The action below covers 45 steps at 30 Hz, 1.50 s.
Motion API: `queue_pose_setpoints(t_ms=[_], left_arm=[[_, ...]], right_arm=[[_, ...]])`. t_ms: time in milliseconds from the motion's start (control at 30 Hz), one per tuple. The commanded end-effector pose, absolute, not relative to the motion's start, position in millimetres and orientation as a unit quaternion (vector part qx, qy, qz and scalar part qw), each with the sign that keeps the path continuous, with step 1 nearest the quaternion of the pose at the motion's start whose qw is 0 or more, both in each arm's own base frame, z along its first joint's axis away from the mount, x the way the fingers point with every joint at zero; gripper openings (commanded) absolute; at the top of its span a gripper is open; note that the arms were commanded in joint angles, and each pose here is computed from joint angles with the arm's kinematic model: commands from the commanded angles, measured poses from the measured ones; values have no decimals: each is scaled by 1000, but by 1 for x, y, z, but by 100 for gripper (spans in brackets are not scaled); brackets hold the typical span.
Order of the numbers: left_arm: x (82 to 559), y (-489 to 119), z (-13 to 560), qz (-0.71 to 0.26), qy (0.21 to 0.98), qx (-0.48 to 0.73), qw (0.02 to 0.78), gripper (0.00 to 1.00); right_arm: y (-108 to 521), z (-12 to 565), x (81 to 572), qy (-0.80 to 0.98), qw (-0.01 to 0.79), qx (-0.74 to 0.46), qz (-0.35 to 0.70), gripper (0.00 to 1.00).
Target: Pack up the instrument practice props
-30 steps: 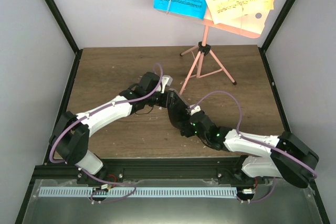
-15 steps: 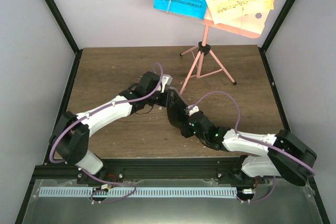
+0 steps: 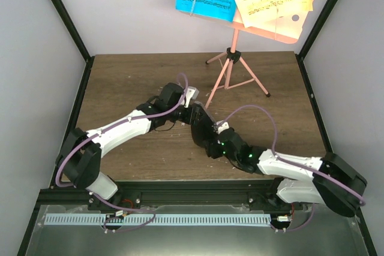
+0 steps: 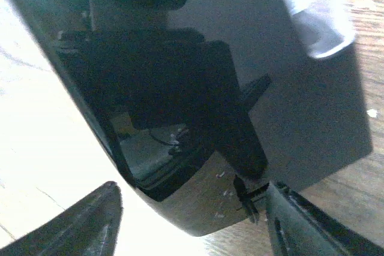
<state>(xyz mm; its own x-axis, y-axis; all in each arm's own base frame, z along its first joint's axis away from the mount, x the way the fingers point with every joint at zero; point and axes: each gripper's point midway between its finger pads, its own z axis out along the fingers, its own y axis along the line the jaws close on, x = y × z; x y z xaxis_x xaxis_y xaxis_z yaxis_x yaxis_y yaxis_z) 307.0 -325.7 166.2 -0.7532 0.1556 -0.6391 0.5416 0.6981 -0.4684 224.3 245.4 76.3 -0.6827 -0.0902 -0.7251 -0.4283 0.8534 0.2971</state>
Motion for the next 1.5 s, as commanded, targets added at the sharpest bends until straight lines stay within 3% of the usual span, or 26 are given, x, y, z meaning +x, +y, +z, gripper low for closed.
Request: queue_pose_setpoints(t_ms=[0,100,233,500,667,833,1033,1233,1367,1467], left_arm=[[292,-322,174,-310,870,250,292,39],[287,-319,175,-285,863,292,299,39],[273,-323,175,-272,843,355,298,38],[245,-334,166,-223,804,462,300,42],[245,-332,157,-213,807,469,289,57],[243,-336,172,-234,802,461,300,84],[228,-334,234,-294,763,447,363,91],[235,-302,292,-356,762,365,399,94],[253,-263,311,-377,778,300,404,94],[262,-239,320,-368,787,274,413,95]], right_arm=[[242,109,227,870,406,-120,251,76],[233,135,227,854,438,-114,256,90],[221,159,231,835,464,-115,274,98],[180,166,247,822,457,-76,331,91],[161,150,248,823,443,-38,355,86],[162,136,249,826,421,-27,373,83],[176,127,248,826,403,-63,389,78],[204,130,219,778,395,-200,445,80],[204,139,202,729,447,-234,462,95],[202,145,205,719,477,-243,443,100]])
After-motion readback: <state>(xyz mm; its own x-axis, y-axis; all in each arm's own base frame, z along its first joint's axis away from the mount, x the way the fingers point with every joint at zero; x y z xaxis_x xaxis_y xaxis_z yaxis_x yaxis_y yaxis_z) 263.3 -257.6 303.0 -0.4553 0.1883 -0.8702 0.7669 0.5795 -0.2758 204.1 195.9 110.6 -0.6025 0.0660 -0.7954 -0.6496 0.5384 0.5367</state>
